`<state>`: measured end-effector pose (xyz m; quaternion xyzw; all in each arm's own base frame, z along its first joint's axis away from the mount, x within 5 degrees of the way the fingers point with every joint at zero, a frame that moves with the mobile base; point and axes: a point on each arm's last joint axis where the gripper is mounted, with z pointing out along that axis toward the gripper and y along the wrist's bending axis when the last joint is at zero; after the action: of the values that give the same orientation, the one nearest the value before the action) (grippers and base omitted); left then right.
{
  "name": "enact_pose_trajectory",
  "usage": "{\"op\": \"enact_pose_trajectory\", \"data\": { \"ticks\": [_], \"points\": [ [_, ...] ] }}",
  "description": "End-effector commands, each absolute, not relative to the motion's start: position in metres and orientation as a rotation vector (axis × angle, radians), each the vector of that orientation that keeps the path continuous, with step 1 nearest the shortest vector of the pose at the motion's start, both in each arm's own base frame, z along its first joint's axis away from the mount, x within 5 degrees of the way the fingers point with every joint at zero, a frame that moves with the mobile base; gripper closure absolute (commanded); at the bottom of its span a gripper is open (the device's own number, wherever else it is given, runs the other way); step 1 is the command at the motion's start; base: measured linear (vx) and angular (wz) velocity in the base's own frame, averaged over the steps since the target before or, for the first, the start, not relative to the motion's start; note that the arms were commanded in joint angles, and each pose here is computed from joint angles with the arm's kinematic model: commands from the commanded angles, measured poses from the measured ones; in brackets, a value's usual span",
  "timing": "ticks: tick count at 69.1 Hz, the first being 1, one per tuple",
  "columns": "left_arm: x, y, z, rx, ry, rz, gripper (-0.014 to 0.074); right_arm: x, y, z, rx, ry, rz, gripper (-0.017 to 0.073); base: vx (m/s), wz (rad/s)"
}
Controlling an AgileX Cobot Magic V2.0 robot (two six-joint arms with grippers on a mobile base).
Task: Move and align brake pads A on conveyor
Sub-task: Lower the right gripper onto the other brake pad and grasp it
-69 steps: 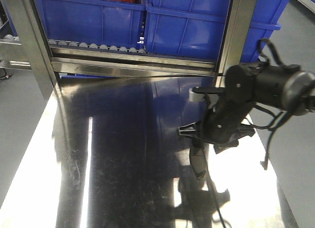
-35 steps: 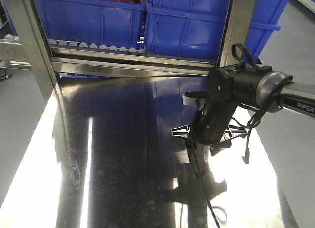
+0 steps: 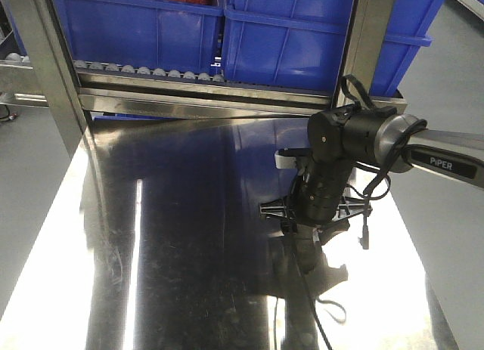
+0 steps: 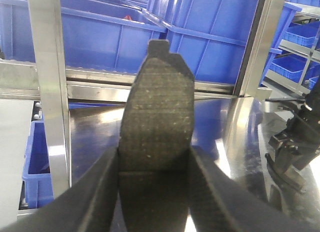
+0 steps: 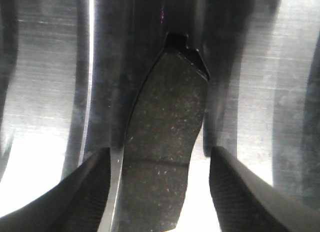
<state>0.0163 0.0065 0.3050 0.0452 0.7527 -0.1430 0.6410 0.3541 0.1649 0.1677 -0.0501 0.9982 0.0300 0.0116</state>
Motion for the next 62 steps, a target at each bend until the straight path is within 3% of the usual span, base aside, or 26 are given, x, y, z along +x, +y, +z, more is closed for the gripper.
{"op": "enact_pose_trajectory", "data": {
  "ticks": [1,14,28,46,53,62],
  "points": [
    [0.016,0.005,0.321,0.113,1.612,-0.349,0.0599,0.357,0.166,0.191,-0.156,3.039,0.131,0.0146,0.00,0.00],
    [0.016,0.005,0.321,0.113,1.612,-0.349,0.0599,0.361,0.165,0.187,-0.185,3.013,0.104,0.0255,0.00,0.00],
    [0.016,0.005,0.321,0.113,1.612,-0.349,0.0599,0.364,0.161,0.188,-0.284,2.977,0.034,0.0578,0.00,0.00],
    [0.016,0.005,0.321,0.113,1.612,-0.349,0.0599,0.358,0.155,0.204,-0.274,2.923,0.114,0.0564,0.00,0.00],
    [0.016,0.005,0.321,0.113,1.612,-0.349,0.0599,0.357,0.134,0.211,-0.195,2.931,0.225,0.0563,0.00,0.00],
    [0.016,0.005,0.321,0.113,1.612,-0.349,0.0599,0.349,0.100,0.225,-0.216,2.895,0.254,0.0561,0.00,0.00]
  ]
}}
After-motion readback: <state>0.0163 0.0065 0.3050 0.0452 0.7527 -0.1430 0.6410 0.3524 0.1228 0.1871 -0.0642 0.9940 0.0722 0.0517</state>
